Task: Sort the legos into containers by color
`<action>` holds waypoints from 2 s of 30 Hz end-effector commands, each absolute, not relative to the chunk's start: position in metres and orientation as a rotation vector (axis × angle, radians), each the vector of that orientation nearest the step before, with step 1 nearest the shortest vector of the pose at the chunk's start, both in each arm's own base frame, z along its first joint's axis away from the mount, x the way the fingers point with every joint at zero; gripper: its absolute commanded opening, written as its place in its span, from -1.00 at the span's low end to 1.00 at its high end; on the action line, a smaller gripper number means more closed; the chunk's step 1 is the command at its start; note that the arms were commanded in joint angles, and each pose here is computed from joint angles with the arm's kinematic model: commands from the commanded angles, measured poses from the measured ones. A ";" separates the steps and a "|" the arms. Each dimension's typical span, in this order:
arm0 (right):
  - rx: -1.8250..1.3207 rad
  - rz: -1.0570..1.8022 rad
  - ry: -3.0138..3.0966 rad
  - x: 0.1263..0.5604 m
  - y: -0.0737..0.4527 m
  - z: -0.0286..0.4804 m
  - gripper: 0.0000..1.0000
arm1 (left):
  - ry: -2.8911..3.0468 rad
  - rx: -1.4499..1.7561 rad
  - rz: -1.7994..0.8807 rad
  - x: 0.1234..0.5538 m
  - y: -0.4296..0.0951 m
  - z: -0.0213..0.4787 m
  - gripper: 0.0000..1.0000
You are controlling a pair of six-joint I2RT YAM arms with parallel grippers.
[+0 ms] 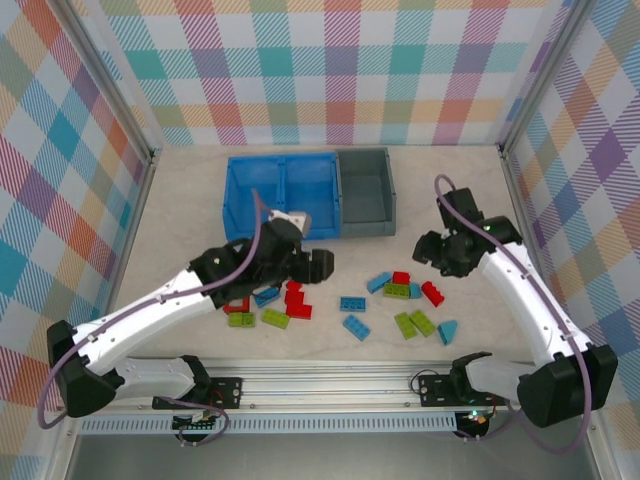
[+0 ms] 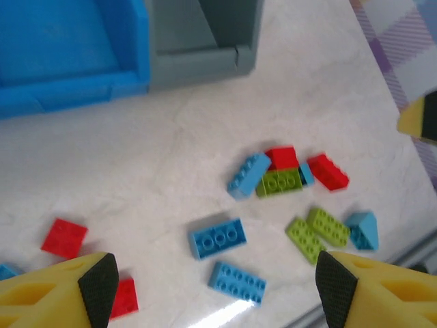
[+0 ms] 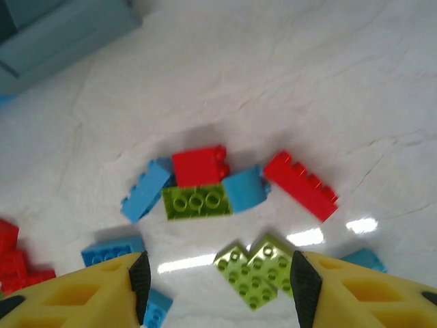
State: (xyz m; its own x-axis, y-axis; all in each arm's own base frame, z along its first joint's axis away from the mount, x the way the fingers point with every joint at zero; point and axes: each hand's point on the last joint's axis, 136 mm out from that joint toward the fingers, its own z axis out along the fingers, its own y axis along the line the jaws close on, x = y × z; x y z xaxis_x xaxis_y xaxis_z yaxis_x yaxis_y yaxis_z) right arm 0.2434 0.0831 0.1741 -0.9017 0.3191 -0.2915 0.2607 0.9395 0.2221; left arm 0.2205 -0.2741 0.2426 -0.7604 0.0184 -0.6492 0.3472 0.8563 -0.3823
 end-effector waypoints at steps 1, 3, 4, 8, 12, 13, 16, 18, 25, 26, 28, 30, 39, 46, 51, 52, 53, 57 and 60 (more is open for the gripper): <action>0.428 0.348 2.817 0.231 0.117 0.156 0.18 | 2.282 0.213 -0.612 0.207 -0.274 0.246 0.56; 0.402 0.367 2.841 0.228 0.137 0.144 0.18 | 2.266 0.215 -0.593 0.194 -0.272 0.239 0.55; 0.404 0.382 2.851 0.227 0.148 0.139 0.17 | 2.258 0.218 -0.590 0.187 -0.272 0.235 0.55; 0.521 0.435 2.870 0.224 0.184 0.120 0.05 | 2.261 0.216 -0.555 0.170 -0.266 0.218 0.54; 0.848 0.470 2.872 0.224 0.202 0.091 0.06 | 2.249 0.212 -0.555 0.163 -0.266 0.213 0.54; 0.918 0.458 2.866 0.225 0.202 0.085 0.09 | 2.244 0.212 -0.552 0.163 -0.267 0.215 0.54; 1.042 0.456 2.862 0.229 0.210 0.071 0.17 | 2.240 0.213 -0.547 0.163 -0.267 0.214 0.54; 1.103 0.428 2.865 0.230 0.211 0.062 0.18 | 2.239 0.214 -0.548 0.163 -0.268 0.215 0.54; 1.256 0.345 2.849 0.237 0.203 0.030 0.08 | 2.237 0.238 -0.571 0.162 -0.272 0.214 0.54; 1.258 0.338 2.841 0.240 0.201 0.028 0.05 | 2.233 0.244 -0.582 0.161 -0.273 0.215 0.55; 1.255 0.340 2.838 0.246 0.200 0.024 -0.01 | 2.221 0.250 -0.610 0.160 -0.274 0.216 0.55; 1.239 0.350 2.838 0.251 0.201 0.024 -0.02 | 2.213 0.257 -0.628 0.159 -0.275 0.217 0.55; 1.190 0.268 2.847 0.259 0.194 0.019 -0.16 | 2.214 0.269 -0.648 0.157 -0.279 0.218 0.56; 1.133 0.256 2.834 0.265 0.188 0.029 0.12 | 2.216 0.279 -0.653 0.157 -0.282 0.217 0.56; 1.072 0.274 2.826 0.280 0.181 0.034 0.11 | 2.218 0.290 -0.664 0.156 -0.288 0.216 0.56; 1.060 0.266 2.824 0.282 0.179 0.035 0.11 | 2.218 0.295 -0.670 0.156 -0.290 0.216 0.56; 1.057 0.265 2.821 0.284 0.178 0.035 0.11 | 2.220 0.298 -0.670 0.156 -0.291 0.216 0.56; 1.046 0.273 2.824 0.289 0.175 0.034 0.04 | 2.224 0.315 -0.668 0.155 -0.294 0.216 0.56; 1.045 0.292 2.852 0.288 0.180 0.028 -0.09 | 2.223 0.312 -0.665 0.156 -0.293 0.216 0.56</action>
State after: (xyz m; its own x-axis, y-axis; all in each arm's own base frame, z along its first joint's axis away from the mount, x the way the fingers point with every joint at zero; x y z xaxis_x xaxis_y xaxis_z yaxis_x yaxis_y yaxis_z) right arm 0.2854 0.1749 0.0286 -0.7410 0.6708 -0.0316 0.6516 0.7296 0.2077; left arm 0.1583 -0.2856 0.2074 -0.6790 0.0089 -0.7341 0.3903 0.8513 -0.3507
